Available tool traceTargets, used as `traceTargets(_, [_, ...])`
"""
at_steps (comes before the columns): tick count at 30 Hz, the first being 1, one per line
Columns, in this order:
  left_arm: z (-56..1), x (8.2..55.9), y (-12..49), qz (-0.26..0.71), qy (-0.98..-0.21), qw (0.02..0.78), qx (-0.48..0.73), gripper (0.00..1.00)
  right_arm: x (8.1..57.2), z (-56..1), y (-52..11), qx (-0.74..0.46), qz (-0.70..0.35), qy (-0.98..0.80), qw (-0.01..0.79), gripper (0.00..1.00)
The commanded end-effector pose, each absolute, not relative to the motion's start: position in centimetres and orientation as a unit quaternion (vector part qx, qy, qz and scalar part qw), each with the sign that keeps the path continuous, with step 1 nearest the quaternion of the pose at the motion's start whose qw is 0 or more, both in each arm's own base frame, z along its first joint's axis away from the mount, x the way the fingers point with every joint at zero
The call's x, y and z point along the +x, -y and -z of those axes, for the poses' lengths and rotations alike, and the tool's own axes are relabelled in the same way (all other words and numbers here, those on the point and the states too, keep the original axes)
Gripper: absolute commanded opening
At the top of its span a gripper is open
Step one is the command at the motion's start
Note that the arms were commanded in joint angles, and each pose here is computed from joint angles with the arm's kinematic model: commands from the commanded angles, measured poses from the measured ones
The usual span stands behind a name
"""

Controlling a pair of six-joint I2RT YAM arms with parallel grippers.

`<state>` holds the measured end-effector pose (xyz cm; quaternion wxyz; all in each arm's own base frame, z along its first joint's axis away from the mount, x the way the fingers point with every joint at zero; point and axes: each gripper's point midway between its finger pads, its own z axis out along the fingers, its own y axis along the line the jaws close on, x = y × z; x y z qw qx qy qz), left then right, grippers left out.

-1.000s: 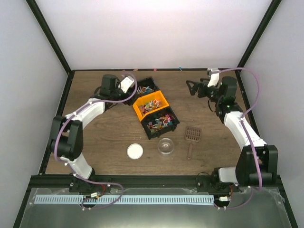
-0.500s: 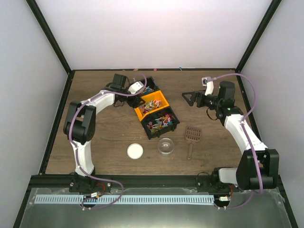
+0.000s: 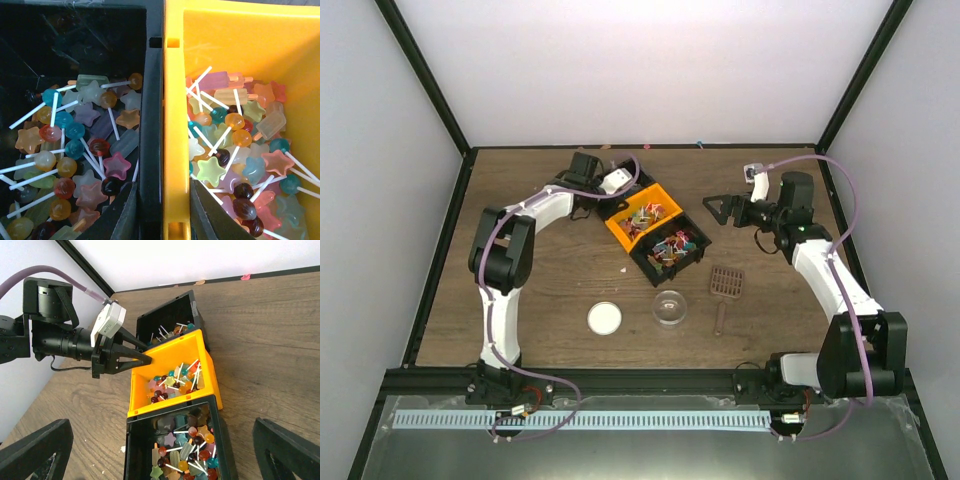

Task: Pack the candies
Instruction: Move the storage box to the center of the board.

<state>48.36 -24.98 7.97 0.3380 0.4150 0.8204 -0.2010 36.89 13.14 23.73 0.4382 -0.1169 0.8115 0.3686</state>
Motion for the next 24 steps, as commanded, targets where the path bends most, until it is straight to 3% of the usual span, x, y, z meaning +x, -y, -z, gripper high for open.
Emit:
traceTargets(1, [-8.5, 48.9, 25.4, 0.215, -0.832, 0.34, 0.383, 0.06, 37.3, -24.4, -13.1, -0.115, -0.372, -0.808, 0.443, 1.0])
traceTargets(7, [-8.9, 48.9, 25.3, 0.212, -0.873, 0.333, 0.287, 0.04, 37.7, -23.8, -12.6, -0.105, -0.361, -0.808, 0.453, 1.0])
traceTargets(9, [-8.6, 49.2, 24.8, 0.197, -0.892, 0.331, 0.236, 0.04, 38.8, -22.9, -11.0, -0.051, -0.323, -0.828, 0.456, 1.0])
traceTargets(11, [-8.5, 49.4, 24.3, 0.188, -0.907, 0.333, 0.178, 0.04, 40.0, -21.4, -8.9, 0.027, -0.284, -0.853, 0.436, 1.0])
traceTargets(17, [-9.1, 49.5, 22.3, 0.139, -0.929, 0.343, 0.009, 0.04, 40.5, -18.0, -7.4, 0.096, -0.24, -0.902, 0.345, 1.0])
traceTargets(21, [-9.7, 49.7, 22.0, 0.134, -0.933, 0.331, -0.048, 0.04, 38.3, -15.7, -4.5, 0.158, -0.146, -0.933, 0.289, 1.0])
traceTargets(24, [-10.1, 49.8, 22.7, 0.13, -0.933, 0.332, -0.044, 0.11, 35.8, -14.6, -3.7, 0.176, -0.088, -0.948, 0.25, 1.0])
